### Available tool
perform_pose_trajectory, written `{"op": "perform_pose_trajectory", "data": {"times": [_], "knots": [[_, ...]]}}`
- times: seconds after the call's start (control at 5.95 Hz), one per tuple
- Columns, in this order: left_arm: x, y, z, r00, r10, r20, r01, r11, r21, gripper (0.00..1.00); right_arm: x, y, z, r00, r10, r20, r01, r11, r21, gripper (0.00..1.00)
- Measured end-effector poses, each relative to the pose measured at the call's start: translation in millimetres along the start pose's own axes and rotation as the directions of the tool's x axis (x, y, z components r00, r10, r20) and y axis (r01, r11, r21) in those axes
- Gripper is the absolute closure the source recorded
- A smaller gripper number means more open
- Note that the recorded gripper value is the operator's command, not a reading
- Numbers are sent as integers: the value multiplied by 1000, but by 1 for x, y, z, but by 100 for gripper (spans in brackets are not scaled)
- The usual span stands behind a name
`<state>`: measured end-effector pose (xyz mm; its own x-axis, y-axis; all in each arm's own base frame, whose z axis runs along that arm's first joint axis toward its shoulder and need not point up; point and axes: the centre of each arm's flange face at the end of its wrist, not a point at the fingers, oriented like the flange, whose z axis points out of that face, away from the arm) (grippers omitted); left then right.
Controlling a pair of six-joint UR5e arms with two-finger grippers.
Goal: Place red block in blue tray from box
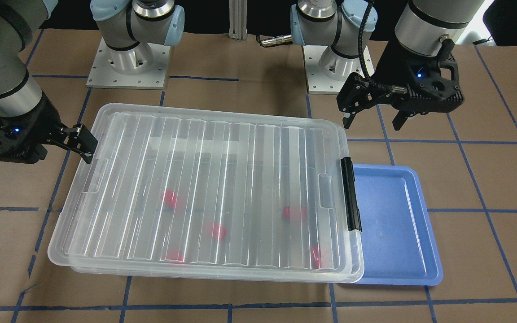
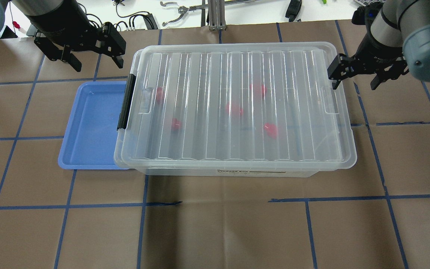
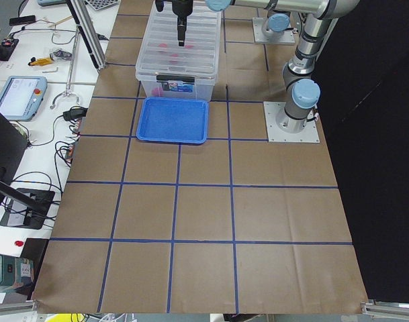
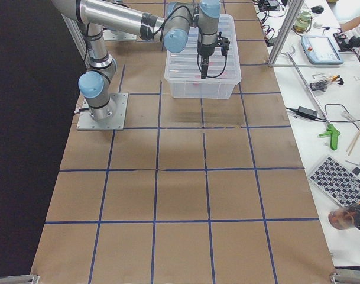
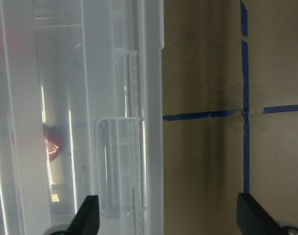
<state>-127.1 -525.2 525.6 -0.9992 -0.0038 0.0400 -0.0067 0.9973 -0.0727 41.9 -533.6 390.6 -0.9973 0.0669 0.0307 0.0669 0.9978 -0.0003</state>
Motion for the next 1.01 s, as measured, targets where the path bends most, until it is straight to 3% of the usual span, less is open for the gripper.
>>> {"op": "perform_pose_trajectory", "data": {"times": [0.5,1.01], "knots": [[0,0,1,1000,0,-1,0,1000,-1,2,10,3,33,999,-2,-35,0,998,-65,0],[1,1,-1,1000,1,-1,-1,1000,1,2,20,8,45,999,3,-46,-7,996,-90,0]]}}
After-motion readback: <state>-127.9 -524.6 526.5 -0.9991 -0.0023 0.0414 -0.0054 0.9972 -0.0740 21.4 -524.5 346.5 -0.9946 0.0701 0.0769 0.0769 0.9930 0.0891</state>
